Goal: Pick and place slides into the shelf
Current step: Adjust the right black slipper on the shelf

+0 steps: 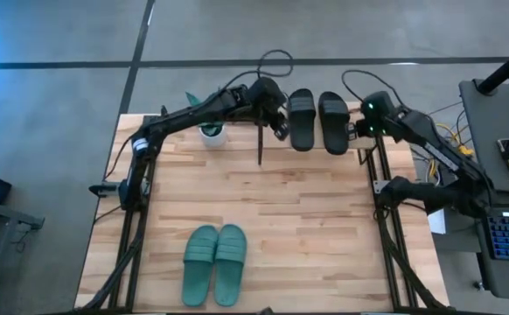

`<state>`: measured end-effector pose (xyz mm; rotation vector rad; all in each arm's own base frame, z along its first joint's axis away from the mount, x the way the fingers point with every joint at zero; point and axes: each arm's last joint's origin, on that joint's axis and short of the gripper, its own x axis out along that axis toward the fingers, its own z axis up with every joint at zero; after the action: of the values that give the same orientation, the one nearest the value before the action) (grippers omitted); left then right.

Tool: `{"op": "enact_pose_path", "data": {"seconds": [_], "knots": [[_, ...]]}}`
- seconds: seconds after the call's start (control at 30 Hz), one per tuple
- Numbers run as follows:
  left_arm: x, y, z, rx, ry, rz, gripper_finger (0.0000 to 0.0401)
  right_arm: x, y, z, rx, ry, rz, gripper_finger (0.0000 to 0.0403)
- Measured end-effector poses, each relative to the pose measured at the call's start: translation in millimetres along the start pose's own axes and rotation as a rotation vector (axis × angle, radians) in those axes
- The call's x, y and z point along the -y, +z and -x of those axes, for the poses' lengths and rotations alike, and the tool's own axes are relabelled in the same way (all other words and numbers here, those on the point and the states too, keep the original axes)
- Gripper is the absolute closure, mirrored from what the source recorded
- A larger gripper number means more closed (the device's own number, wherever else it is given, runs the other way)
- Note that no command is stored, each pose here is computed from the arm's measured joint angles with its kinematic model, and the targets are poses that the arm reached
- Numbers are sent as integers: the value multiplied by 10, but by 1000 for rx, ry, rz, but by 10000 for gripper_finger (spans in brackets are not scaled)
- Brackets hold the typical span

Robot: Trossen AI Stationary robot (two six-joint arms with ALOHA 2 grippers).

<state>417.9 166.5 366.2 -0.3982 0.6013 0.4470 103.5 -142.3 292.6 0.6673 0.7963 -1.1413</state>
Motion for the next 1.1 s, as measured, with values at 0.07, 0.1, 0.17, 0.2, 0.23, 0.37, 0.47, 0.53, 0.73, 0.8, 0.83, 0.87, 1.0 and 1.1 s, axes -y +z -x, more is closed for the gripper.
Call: {"op": "enact_pose_path", "data": {"seconds": [0.07, 0.1, 0.17, 0.2, 0.23, 0.37, 0.47, 0.53, 0.73, 0.8, 0.83, 0.87, 1.0, 1.1], "knots": [[-85, 8, -10, -4, 18, 14, 401, -26, 39, -10, -43, -27, -19, 394], [-112, 17, -11, 1, 27, 17, 401, -48, 42, -11, -46, -38, -18, 394], [-156, 31, -9, 5, 33, 22, 401, -81, 34, -32, -51, -53, -16, 394], [-176, 37, -7, 6, 35, 25, 401, -90, 31, -32, -55, -43, -16, 394], [-195, 39, -8, 5, 38, 27, 401, -98, 38, -17, -58, -20, -21, 394], [-265, 56, -7, 9, 51, 36, 401, -134, 152, 77, -24, 13, -156, 394], [-305, 63, -7, 8, 49, 42, 401, -141, 254, 143, -2, -46, -239, 388], [-328, 64, -8, 2, 35, 46, 401, -145, 330, 164, -7, -83, -229, 380], [-369, 77, -5, 5, 30, 53, 401, -193, 449, -22, -114, -225, -278, 356], [-378, 80, -5, 6, 32, 51, 401, -229, 490, -102, -146, -259, -294, 350], [-380, 80, -4, 6, 32, 48, 401, -248, 512, -149, -165, -270, -291, 347], [-384, 81, -4, 5, 33, 48, 401, -265, 535, -196, -187, -281, -277, 344], [-388, 80, -4, 4, 32, 48, 401, -311, 640, -383, -238, -310, -239, 333], [-389, 74, -4, -3, 34, 38, 401, -335, 710, -483, -256, -324, -236, 327]]}}
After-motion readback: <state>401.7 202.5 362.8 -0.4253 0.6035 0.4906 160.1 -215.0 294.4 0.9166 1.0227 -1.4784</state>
